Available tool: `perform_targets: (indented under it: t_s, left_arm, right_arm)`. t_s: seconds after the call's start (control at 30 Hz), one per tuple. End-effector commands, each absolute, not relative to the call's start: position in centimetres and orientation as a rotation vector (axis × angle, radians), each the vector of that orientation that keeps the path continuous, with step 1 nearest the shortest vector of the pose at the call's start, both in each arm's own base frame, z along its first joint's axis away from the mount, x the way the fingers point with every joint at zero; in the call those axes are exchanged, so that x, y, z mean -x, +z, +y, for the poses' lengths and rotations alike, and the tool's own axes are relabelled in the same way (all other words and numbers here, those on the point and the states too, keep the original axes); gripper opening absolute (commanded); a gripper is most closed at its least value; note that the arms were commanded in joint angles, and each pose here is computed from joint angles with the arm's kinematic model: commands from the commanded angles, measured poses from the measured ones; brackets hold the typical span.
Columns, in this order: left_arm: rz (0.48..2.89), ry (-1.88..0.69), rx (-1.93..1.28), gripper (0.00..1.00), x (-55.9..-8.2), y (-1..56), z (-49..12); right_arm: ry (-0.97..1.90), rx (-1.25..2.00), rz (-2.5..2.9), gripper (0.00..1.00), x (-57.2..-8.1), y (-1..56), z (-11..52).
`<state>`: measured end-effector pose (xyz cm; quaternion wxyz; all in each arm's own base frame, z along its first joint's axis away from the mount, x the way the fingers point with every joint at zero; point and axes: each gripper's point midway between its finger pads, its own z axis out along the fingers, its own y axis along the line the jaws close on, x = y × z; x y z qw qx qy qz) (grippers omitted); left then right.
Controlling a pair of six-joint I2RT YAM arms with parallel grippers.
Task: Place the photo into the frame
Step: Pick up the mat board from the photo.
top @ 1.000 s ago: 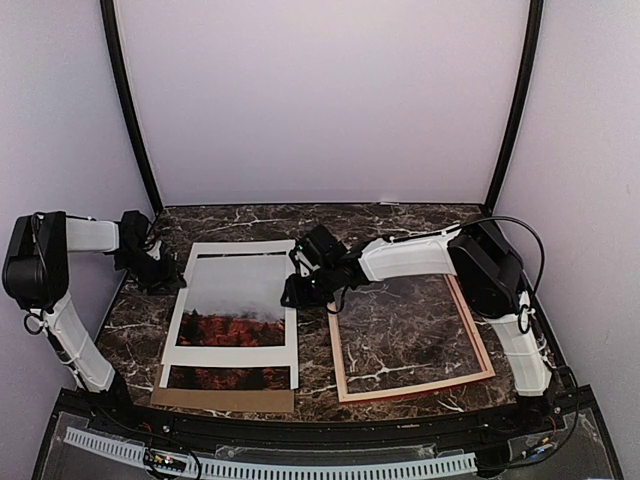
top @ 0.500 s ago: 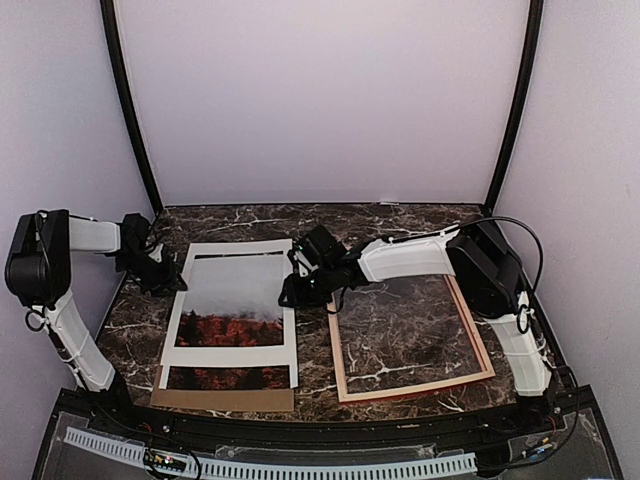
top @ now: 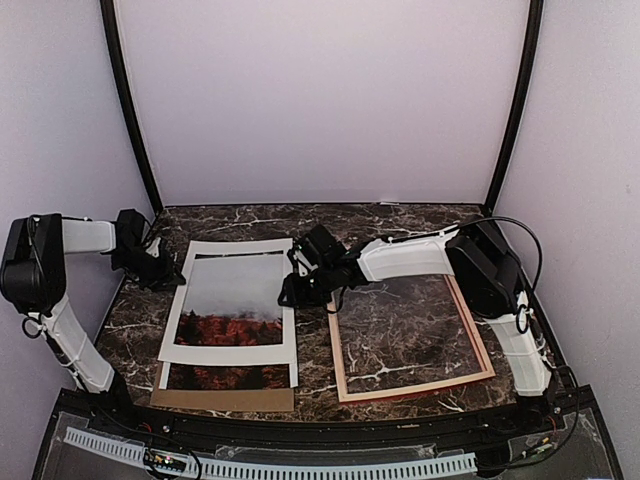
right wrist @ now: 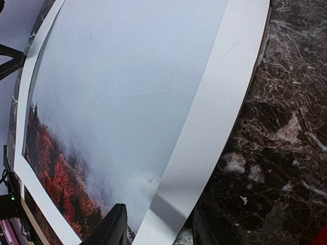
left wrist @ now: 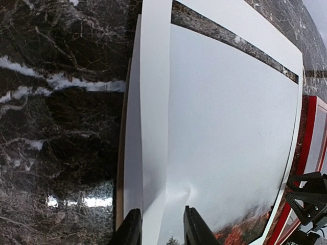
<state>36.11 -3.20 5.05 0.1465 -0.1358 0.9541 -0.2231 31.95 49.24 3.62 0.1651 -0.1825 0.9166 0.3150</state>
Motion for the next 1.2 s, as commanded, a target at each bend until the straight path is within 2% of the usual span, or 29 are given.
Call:
perform_targets:
  t_s: [0.0,0.37,0.63,1.03,1.17]
  left_arm:
    - [2.68,-0.703,0.336,0.29,-36.1,7.3,-4.0]
    - [2.639,-0.799,0.282,0.23,-35.9,8.6,-5.2]
    - [2.603,-0.823,0.232,0.29,-35.3,9.6,-5.7]
    - [2.529,-0.907,0.177,0.32,-35.0,11.5,-6.8]
    - [2.526,-0.897,0.183,0.26,-34.8,11.8,-6.7]
  right_arm:
    - [0.898,0.531,2.651,0.44,-31.5,1.9,49.5]
    - [0.895,0.53,2.662,0.44,-31.4,1.7,49.1]
    - [0.94,0.548,2.652,0.44,-31.4,1.7,48.7]
    - [1.082,0.604,2.627,0.44,-30.9,1.9,48.6]
    - [1.081,0.604,2.633,0.44,-31.0,1.9,48.3]
